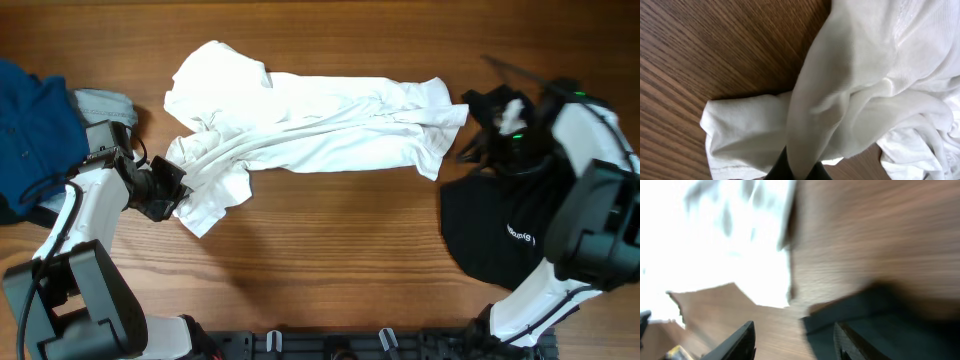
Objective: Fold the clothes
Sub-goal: 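Stretch the T-shirt between both grippers, pulling outward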
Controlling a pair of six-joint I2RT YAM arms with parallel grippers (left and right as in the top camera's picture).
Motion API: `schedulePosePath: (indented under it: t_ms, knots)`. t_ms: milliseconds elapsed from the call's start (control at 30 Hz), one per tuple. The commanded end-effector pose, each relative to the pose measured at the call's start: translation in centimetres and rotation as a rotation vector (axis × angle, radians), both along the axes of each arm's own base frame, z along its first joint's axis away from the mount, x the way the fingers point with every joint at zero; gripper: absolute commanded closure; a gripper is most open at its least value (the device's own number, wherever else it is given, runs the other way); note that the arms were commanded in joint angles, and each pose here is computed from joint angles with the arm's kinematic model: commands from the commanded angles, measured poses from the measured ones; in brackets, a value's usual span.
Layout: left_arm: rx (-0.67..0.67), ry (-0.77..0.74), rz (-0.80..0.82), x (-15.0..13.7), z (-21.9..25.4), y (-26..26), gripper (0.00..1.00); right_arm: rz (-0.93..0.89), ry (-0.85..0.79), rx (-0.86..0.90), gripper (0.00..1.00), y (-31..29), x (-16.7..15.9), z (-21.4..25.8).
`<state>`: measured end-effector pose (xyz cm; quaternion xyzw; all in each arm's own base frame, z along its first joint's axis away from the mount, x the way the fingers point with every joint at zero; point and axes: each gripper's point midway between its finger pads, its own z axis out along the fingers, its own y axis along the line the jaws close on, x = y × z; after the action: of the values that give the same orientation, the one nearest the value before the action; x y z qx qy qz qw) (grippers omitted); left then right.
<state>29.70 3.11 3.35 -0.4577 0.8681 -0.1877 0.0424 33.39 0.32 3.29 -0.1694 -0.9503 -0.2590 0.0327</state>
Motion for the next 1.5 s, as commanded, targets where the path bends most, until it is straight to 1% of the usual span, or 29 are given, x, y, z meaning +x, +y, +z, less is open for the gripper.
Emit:
schedulePosePath:
  t_ms: [0,67,100,200,267,367,467,533,633,733,867,967,1067,1167,1200,1233,1367,1433,1467]
  knots:
    - [0.022,-0.007,-0.02,0.0,-0.1,0.1,0.96,-0.036,0.122,0.027,0.48,4.7,-2.5,-1.6]
    - [0.022,-0.007,-0.02,0.0,-0.1,0.1,0.96,-0.086,0.17,-0.024,0.47,5.6,-3.2,-3.1]
    - [0.022,-0.007,-0.02,0.0,-0.1,0.1,0.96,-0.102,0.165,-0.029,0.48,6.1,-3.2,-3.8]
    - [0.023,-0.011,-0.02,0.1,-0.1,0.2,0.96,-0.141,0.078,-0.041,0.49,7.4,-1.4,-5.2]
    - [0.025,-0.017,-0.02,0.3,-0.1,0.2,0.96,-0.241,0.091,-0.13,0.49,6.6,-0.8,-6.0]
    - [0.025,-0.017,-0.02,0.2,-0.1,0.2,0.96,-0.32,0.146,-0.205,0.5,5.4,-1.5,-6.4]
    - [0.026,-0.018,-0.02,0.3,0.0,0.2,0.96,-0.37,0.224,-0.296,0.52,4.0,-3.2,-6.8]
    - [0.026,-0.019,-0.02,0.3,0.0,0.2,0.96,-0.398,0.239,-0.341,0.54,3.0,-3.6,-6.9]
    - [0.027,-0.021,-0.02,0.3,0.0,0.2,0.96,-0.409,0.223,-0.355,0.56,2.5,-3.2,-7.0]
    - [0.027,-0.021,-0.02,0.3,0.0,0.2,0.96,-0.442,0.171,-0.392,0.62,1.7,-2.0,-7.1]
    - [0.026,-0.02,-0.02,0.3,0.0,0.2,0.96,-0.461,0.096,-0.421,0.63,0.9,-0.4,-7.2]
    - [0.026,-0.02,-0.02,0.3,0.0,0.2,0.96,-0.464,0.072,-0.417,0.64,0.9,0.2,-7.1]
    - [0.026,-0.021,-0.02,0.3,0.0,0.2,0.96,-0.461,0.068,-0.449,0.73,0.4,0.1,-7.1]
    - [0.026,-0.02,-0.02,0.3,0.0,0.2,0.96,-0.458,0.063,-0.459,0.83,0.2,0.2,-7.1]
    - [0.026,-0.02,-0.02,0.3,0.0,0.2,0.96,-0.446,0.057,-0.459,0.92,0.2,0.2,-7.1]
    - [0.026,-0.02,-0.02,0.3,0.0,0.2,0.96,-0.44,0.055,-0.46,0.96,0.2,0.2,-7.1]
    - [0.025,-0.023,-0.031,0.3,0.0,0.2,0.96,-0.256,0.001,-0.404,0.96,1.5,0.5,-6.7]
    - [0.034,-0.07,-0.108,0.9,0.9,0.1,0.96,-0.217,-0.016,-0.417,0.96,1.1,0.7,-5.0]
    - [0.041,-0.081,-0.118,1.1,1.7,0.2,0.96,-0.213,-0.045,-0.422,0.95,0.8,1.2,-3.5]
